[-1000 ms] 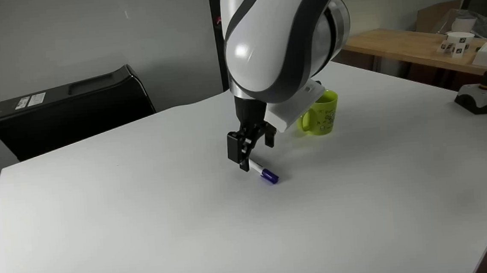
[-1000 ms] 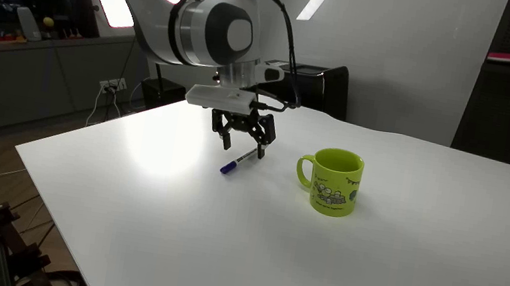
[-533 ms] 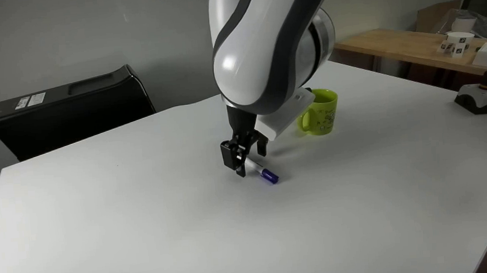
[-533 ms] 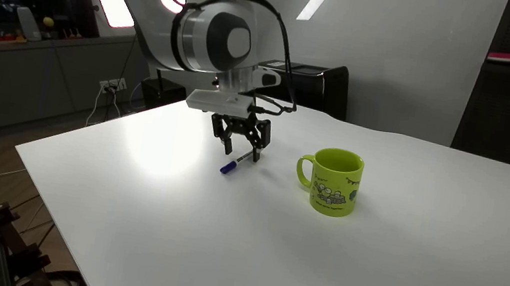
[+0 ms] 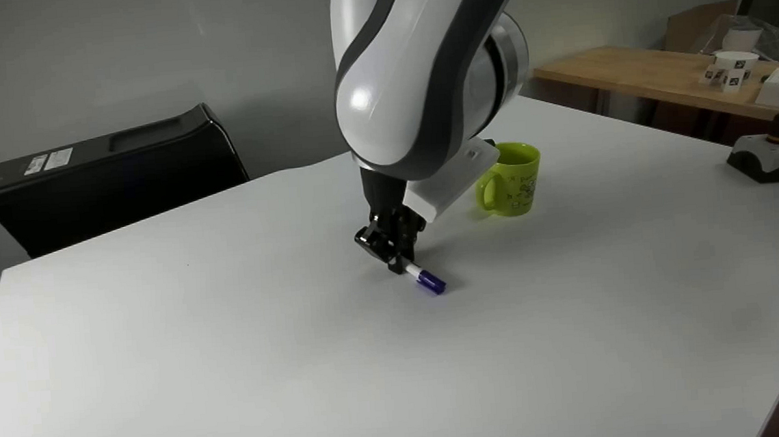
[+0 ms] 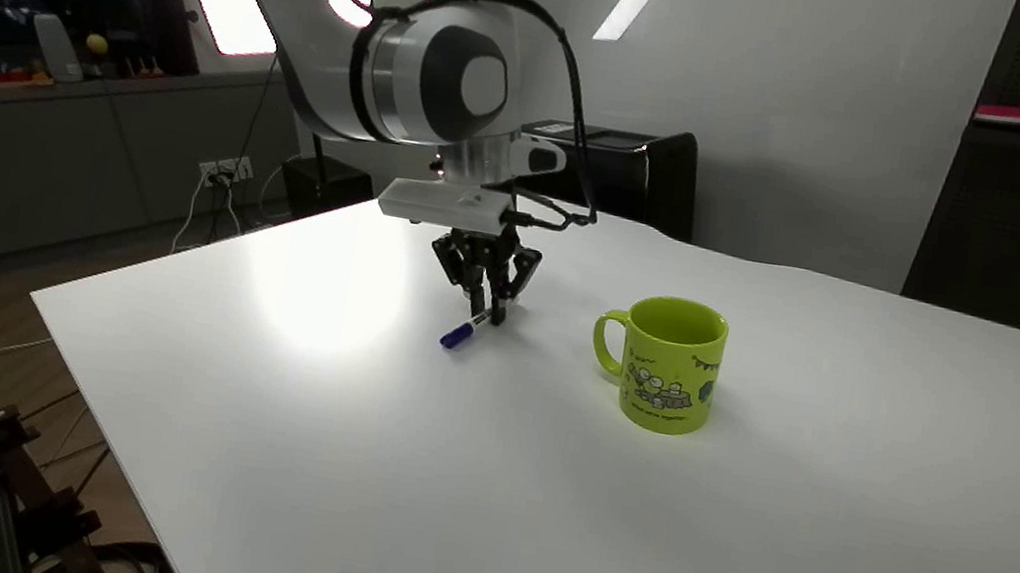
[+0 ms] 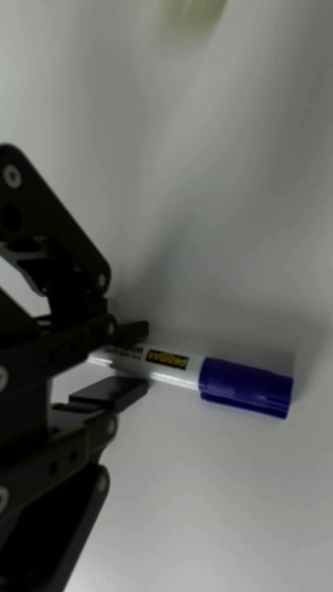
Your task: Pick the marker and put it in the cup
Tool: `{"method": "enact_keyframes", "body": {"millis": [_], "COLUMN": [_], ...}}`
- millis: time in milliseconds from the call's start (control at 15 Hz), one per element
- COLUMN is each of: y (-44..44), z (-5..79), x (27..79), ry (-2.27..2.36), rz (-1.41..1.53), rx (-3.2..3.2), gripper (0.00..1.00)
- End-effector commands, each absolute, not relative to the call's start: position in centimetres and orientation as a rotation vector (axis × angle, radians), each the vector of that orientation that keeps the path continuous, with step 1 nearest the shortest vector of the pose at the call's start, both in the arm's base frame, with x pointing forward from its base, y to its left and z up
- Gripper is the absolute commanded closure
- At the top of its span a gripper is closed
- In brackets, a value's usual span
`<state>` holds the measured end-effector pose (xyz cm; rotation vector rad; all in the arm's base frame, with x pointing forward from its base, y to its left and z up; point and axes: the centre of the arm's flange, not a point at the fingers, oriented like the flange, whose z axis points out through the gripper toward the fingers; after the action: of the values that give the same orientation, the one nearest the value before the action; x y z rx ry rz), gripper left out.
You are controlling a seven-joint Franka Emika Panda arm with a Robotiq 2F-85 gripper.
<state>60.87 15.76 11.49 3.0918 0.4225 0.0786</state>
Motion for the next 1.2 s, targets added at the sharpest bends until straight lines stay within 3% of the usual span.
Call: {"method": "enact_keyframes", "body": {"millis": [0, 133, 1133], "y": [15.2, 14.4, 7.6], "z": [11.3, 11.7, 17.5], "x": [62.1, 62.4, 64.3], "ry": [0.350, 0.325, 0.159], "rz": [0.036, 0.024, 0.068], "rx": [3.091, 3.085, 3.049], "gripper": [0.99, 0.96, 0.96]}}
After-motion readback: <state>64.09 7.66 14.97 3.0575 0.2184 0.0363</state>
